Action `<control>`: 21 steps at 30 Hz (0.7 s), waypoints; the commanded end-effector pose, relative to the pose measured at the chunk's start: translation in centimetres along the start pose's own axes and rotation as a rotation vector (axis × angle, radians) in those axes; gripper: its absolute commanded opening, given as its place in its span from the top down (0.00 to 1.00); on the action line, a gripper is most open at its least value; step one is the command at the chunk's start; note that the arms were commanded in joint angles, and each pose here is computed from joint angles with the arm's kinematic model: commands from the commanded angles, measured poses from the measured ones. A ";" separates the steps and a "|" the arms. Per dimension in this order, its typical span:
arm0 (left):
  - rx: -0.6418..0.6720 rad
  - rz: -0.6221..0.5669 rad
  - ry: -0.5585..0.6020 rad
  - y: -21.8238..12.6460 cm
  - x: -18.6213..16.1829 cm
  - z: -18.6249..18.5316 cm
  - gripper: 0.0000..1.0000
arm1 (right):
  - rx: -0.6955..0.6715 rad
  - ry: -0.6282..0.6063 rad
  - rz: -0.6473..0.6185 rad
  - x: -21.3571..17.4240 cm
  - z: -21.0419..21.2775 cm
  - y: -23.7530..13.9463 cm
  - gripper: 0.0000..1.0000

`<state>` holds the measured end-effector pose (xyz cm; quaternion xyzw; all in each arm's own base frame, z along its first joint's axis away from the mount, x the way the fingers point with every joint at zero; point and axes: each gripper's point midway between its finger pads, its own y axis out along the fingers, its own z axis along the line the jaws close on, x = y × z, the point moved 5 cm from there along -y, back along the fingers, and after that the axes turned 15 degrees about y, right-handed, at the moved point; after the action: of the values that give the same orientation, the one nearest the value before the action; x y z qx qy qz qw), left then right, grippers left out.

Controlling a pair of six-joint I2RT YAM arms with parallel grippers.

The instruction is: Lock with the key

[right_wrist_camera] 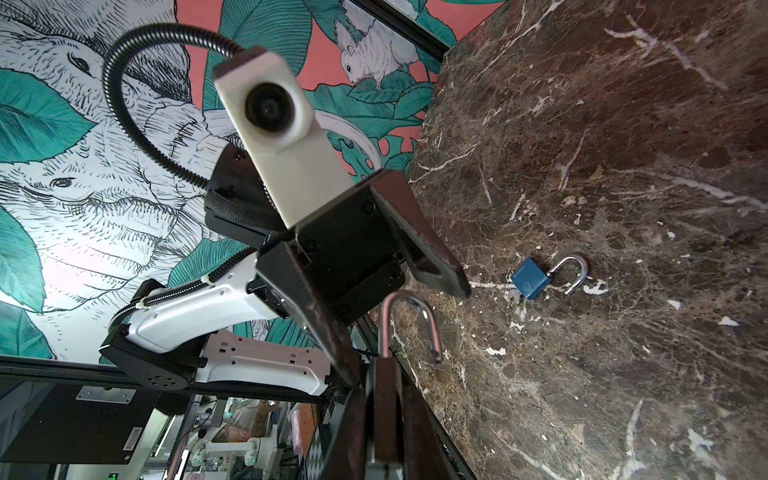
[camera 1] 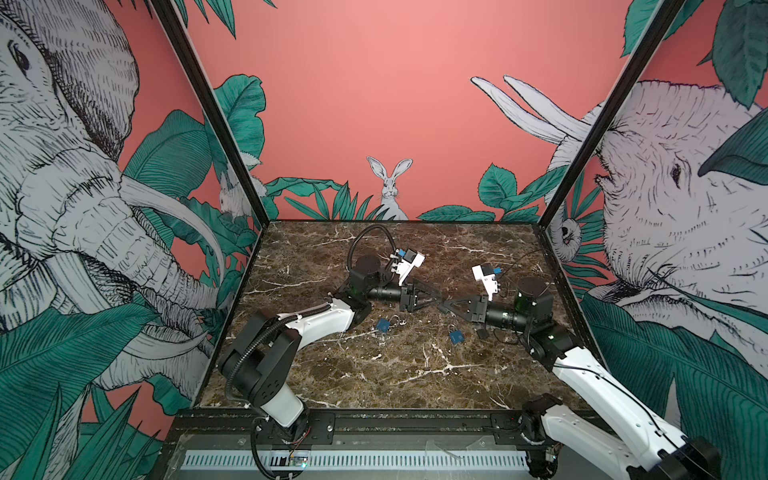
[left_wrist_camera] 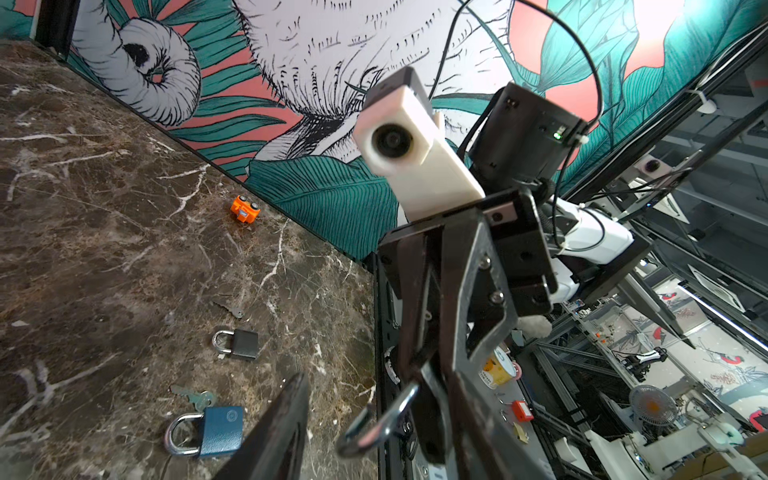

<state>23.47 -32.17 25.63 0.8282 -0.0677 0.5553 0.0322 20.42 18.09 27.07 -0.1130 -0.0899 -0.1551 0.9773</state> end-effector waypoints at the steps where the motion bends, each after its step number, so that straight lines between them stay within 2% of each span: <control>1: -0.026 -0.012 0.048 -0.5 0.7 -1.3 0.47 | 0.042 -0.064 -0.017 0.3 0.8 -0.4 1.00; 10: -0.033 -0.016 0.052 -0.6 1.1 -1.7 0.52 | 0.038 -0.073 -0.019 0.3 0.3 -0.7 1.00; 21: 0.000 -0.018 0.023 -0.1 0.8 -0.5 0.51 | 0.063 -0.051 -0.004 0.3 -0.1 -0.4 1.00</control>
<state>23.35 -32.00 25.62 0.8315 -0.0671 0.5508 0.0274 20.50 17.48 25.88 -0.1125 -0.0913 -0.1571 0.9769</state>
